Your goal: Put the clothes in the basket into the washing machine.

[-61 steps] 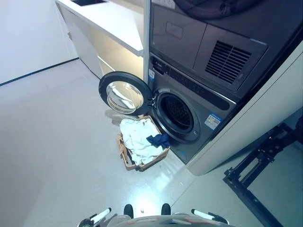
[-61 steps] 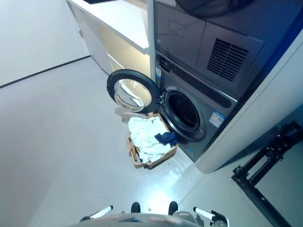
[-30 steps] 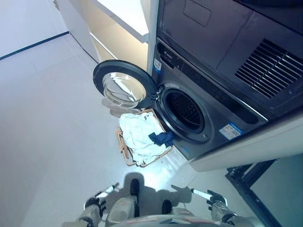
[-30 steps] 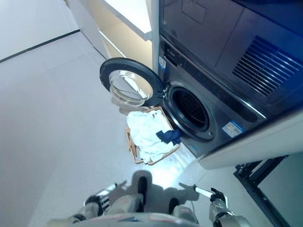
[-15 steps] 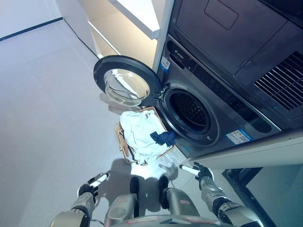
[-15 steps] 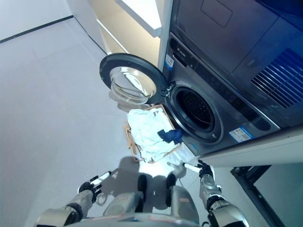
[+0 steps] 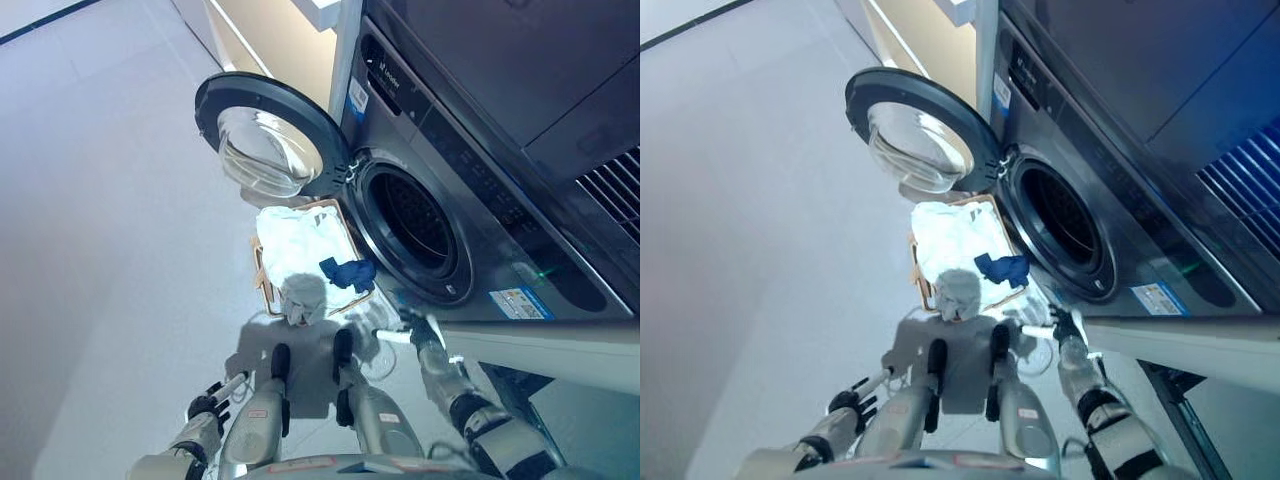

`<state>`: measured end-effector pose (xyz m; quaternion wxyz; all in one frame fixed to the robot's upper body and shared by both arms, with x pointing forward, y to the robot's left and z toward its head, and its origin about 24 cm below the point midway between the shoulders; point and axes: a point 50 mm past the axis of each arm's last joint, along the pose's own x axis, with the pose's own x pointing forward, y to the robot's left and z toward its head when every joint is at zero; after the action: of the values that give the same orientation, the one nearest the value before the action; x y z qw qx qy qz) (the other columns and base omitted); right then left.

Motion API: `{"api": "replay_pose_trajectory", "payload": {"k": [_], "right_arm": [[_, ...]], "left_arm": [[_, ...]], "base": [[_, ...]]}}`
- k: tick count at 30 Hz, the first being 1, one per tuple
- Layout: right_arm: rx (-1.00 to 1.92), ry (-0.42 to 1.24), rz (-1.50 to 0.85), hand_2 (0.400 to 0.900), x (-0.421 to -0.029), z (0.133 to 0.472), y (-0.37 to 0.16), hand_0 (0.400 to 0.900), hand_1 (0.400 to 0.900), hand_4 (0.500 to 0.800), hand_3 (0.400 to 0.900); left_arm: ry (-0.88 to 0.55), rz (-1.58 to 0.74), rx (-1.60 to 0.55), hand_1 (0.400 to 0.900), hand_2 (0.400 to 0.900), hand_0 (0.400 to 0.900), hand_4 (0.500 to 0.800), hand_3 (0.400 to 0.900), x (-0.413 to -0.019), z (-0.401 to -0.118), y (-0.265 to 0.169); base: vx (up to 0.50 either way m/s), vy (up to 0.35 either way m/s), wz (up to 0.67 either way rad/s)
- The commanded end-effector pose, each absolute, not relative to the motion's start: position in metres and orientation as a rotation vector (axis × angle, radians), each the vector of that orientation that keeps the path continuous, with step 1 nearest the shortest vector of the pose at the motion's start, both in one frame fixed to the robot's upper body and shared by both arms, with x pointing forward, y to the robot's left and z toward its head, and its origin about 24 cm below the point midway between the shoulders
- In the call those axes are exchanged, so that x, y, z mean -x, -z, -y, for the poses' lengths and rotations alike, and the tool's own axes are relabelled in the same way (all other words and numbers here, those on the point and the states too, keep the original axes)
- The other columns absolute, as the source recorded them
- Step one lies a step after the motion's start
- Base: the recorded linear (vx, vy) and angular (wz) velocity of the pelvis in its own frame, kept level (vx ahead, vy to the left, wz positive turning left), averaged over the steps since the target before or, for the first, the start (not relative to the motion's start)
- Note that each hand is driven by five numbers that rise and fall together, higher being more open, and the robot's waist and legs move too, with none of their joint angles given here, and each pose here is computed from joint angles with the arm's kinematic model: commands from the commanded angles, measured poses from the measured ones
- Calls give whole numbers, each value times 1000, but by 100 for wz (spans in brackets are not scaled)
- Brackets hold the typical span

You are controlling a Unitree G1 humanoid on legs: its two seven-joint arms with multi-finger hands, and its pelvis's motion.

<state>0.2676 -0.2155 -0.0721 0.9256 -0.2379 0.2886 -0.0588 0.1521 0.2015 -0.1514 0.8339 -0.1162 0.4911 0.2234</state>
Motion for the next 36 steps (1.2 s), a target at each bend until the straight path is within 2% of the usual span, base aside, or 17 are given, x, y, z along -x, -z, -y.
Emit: {"api": "replay_pose_trajectory", "payload": {"k": [1,6,10,15,17,22,26,36], "right_arm": [[591,124,-357,900,-310,219,22,900,900,800,900],[675,17,-312,900,-331,201,6,900,900,800,900],[720,24,-271,900,-343,195,-6,900,900,800,900],[866,178,-178,900,-357,208,-30,900,900,800,900],[936,294,-121,900,-363,219,-45,900,900,800,900],[958,461,18,900,-380,233,-93,900,900,800,900],[957,512,118,900,-389,235,-122,900,900,800,900],[1055,531,-33,900,-390,260,-127,900,900,800,900]], "left_arm": [[-487,-968,195,900,900,900,800,900,-164,-211,144],[-471,-928,192,900,900,900,800,900,-180,-213,137],[-460,-863,197,900,900,900,800,900,-202,-214,125],[-461,-748,187,900,900,900,800,900,-233,-211,106],[-467,-658,182,900,900,900,800,900,-255,-207,90],[-462,-454,226,900,900,900,800,900,-297,-203,49],[-441,-365,272,900,900,900,800,900,-313,-198,30],[-394,-267,336,900,900,900,800,900,-339,-191,-1]], "base": [[-34,-61,50],[24,-37,7],[-1,18,3],[-23,59,7],[-64,70,14],[-70,54,12],[-45,34,18],[-28,16,12]]}}
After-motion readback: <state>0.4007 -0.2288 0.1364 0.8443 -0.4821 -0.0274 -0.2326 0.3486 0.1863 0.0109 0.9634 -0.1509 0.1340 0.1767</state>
